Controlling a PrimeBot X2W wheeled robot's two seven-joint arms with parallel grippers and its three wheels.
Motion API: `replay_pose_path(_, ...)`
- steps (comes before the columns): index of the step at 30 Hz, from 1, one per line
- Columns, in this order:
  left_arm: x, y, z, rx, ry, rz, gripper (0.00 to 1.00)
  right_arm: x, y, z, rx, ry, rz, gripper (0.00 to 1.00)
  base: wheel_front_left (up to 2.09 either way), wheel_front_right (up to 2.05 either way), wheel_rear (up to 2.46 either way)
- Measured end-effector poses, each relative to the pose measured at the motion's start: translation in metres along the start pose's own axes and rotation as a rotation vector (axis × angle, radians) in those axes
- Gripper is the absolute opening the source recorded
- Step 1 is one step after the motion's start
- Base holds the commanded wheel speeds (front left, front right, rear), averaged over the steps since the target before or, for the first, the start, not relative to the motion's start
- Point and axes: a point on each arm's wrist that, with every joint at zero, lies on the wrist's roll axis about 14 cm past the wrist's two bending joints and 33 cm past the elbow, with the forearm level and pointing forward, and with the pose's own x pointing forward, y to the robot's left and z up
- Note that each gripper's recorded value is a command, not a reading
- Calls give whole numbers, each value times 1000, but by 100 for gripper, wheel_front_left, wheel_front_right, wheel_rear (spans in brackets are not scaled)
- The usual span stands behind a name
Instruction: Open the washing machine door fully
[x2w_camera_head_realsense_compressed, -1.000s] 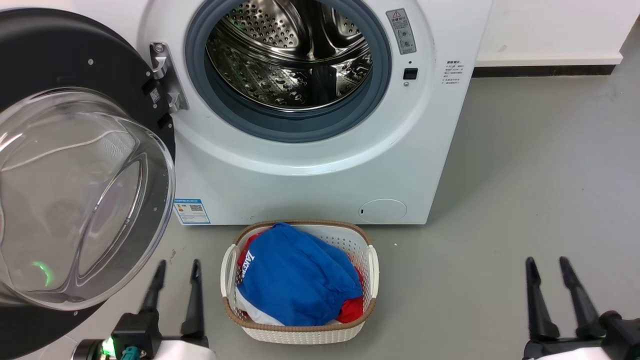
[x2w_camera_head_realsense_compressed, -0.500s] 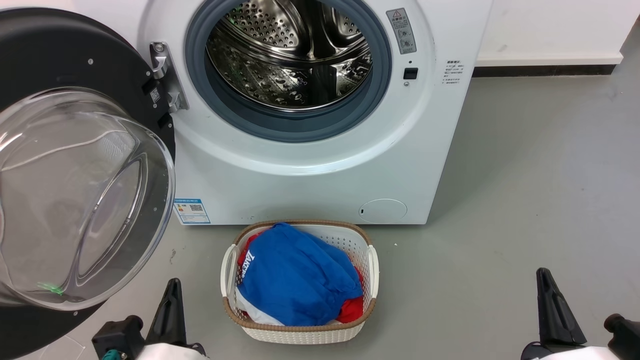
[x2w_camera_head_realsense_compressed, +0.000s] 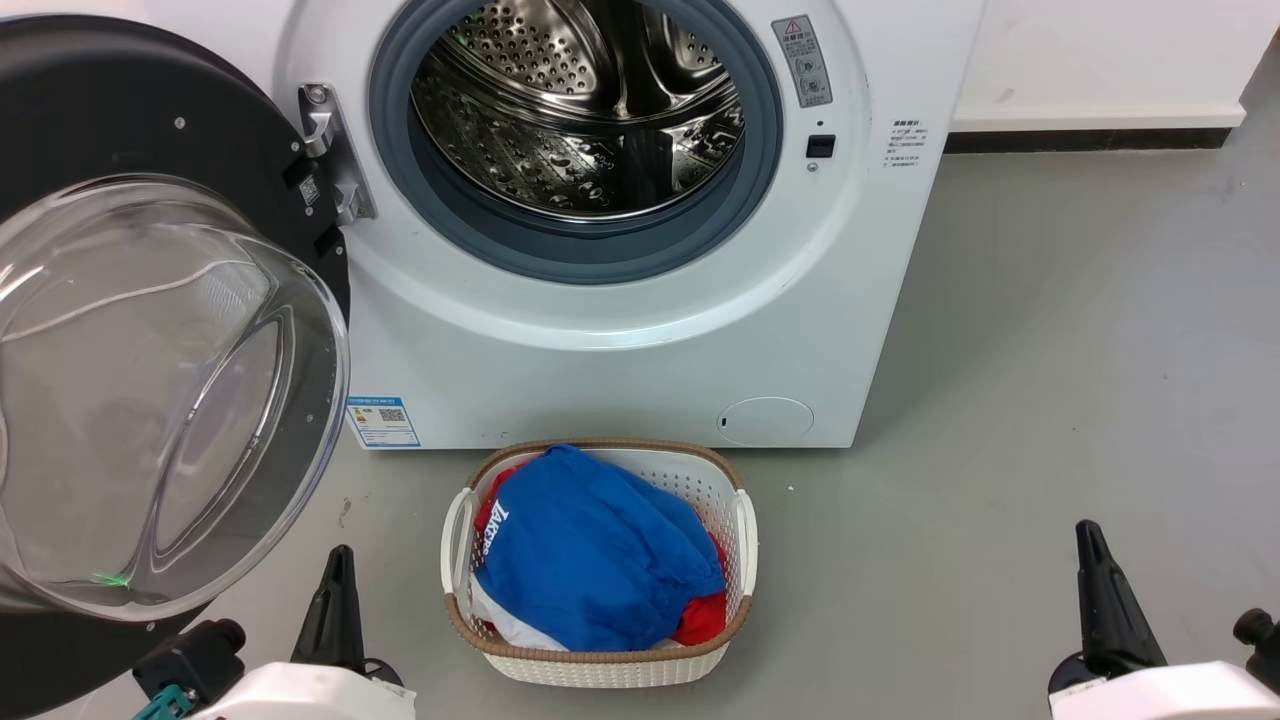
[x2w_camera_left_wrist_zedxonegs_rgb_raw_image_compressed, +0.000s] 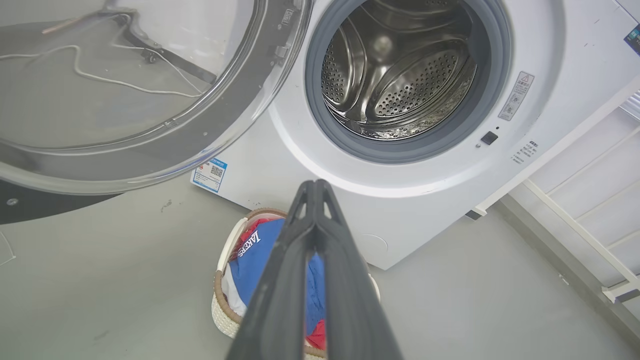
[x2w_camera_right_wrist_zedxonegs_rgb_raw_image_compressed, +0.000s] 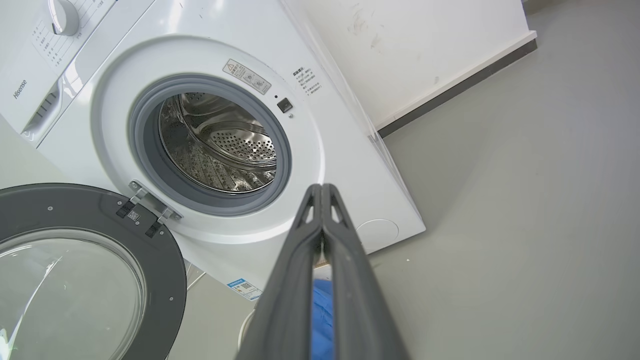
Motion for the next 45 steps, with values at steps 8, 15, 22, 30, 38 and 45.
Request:
replay_pose_path(8,4,1,0,-127,12,8,0,4,-3,-1,117,10,-17,0,0,0,0)
replay_pose_path(15,6,1,-1,-231,26,14,0,8,-4,-1,209,17,-27,0,0,0,0)
replay_pose_path(22,9,0,0,-327,34,14,0,12,-4,-1,300,20,-31,0,0,0,0)
replay_pose_path(30,12,-2,1,-430,41,7,0,16,-4,-1,392,29,-38,0,0,0,0)
replay_pose_path(38,14,-3,1,-524,46,2,0,19,-4,-1,481,32,-41,0,0,0,0)
replay_pose_path(45,17,-5,3,-603,49,-5,0,23,-3,0,552,35,-40,0,0,0,0)
